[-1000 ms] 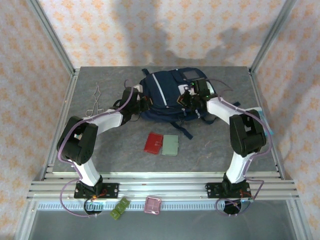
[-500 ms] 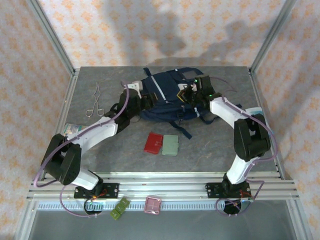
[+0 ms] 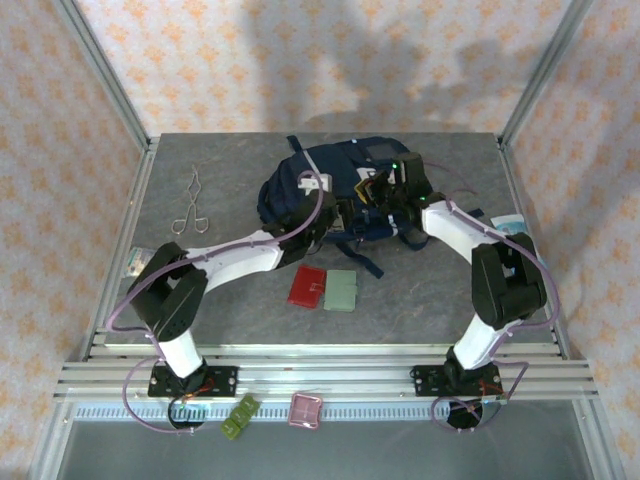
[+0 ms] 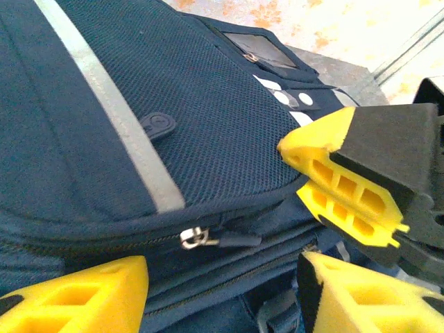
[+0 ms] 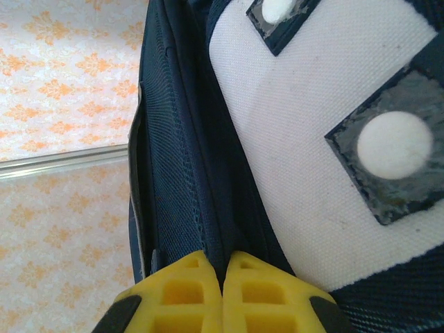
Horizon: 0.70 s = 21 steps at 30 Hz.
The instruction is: Pack books, pencil case, and school supplies into a backpack
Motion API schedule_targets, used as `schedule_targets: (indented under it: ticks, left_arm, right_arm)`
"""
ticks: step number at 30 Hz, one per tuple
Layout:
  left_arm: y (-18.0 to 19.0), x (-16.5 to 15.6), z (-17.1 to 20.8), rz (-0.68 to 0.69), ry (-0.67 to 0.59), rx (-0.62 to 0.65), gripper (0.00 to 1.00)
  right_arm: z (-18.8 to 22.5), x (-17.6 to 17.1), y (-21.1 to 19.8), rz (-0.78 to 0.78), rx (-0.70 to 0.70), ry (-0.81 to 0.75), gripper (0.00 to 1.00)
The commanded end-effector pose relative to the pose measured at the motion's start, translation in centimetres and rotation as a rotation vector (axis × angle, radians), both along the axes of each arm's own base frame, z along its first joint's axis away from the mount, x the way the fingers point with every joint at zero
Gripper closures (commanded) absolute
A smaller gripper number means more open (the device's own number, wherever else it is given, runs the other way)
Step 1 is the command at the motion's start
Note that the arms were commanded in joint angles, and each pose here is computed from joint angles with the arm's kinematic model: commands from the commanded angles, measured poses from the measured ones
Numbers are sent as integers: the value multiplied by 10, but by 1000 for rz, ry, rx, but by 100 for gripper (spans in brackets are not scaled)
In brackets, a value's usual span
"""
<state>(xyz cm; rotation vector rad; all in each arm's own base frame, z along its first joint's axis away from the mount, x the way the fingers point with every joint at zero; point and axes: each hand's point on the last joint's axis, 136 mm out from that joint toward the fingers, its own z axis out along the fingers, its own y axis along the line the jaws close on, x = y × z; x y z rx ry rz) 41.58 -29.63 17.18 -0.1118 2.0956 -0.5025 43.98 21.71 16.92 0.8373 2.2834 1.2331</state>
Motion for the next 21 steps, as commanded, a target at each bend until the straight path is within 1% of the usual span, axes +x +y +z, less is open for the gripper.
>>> schedule_targets:
  ticks: [1, 4, 5, 8, 9, 11, 12, 13, 14, 15, 16, 17, 19, 21]
  left_arm:
    - [12, 13, 5, 96, -39, 113, 38]
    - [21, 21, 2, 177, -33, 162, 36]
    - [23, 23, 0, 197, -27, 171, 37]
    - [18, 29, -9, 196, -17, 194, 42]
    - [18, 30, -13, 194, -10, 205, 51]
    - [17, 30, -18, 185, 2, 217, 72]
    - [17, 30, -19, 179, 4, 220, 75]
    - [17, 29, -19, 173, 4, 218, 75]
    - [18, 29, -19, 159, 4, 216, 84]
    - [18, 29, -16, 150, -1, 205, 91]
    - [20, 28, -14, 145, -6, 193, 94]
    - [20, 28, -11, 132, -12, 183, 94]
    - [22, 28, -7, 121, -15, 178, 87]
    - [20, 30, -9, 105, -6, 184, 85]
  right_arm:
    - [92, 6, 15, 28, 121, -242, 100]
    - [94, 3, 21, 44, 124, -248, 100]
    - [95, 2, 23, 48, 125, -250, 100]
    - [94, 1, 27, 58, 127, -249, 100]
    - [94, 1, 28, 62, 130, -246, 100]
    - [95, 1, 28, 64, 130, -248, 100]
    - [95, 1, 28, 64, 129, -250, 100]
    - [96, 1, 28, 64, 126, -253, 100]
    - [97, 0, 27, 66, 121, -256, 100]
    - [97, 0, 27, 65, 118, -256, 100]
    - [96, 0, 27, 64, 118, -257, 100]
    - [96, 0, 27, 66, 120, -257, 100]
    - [93, 0, 28, 71, 127, -250, 100]
    - [90, -1, 30, 77, 134, -242, 100]
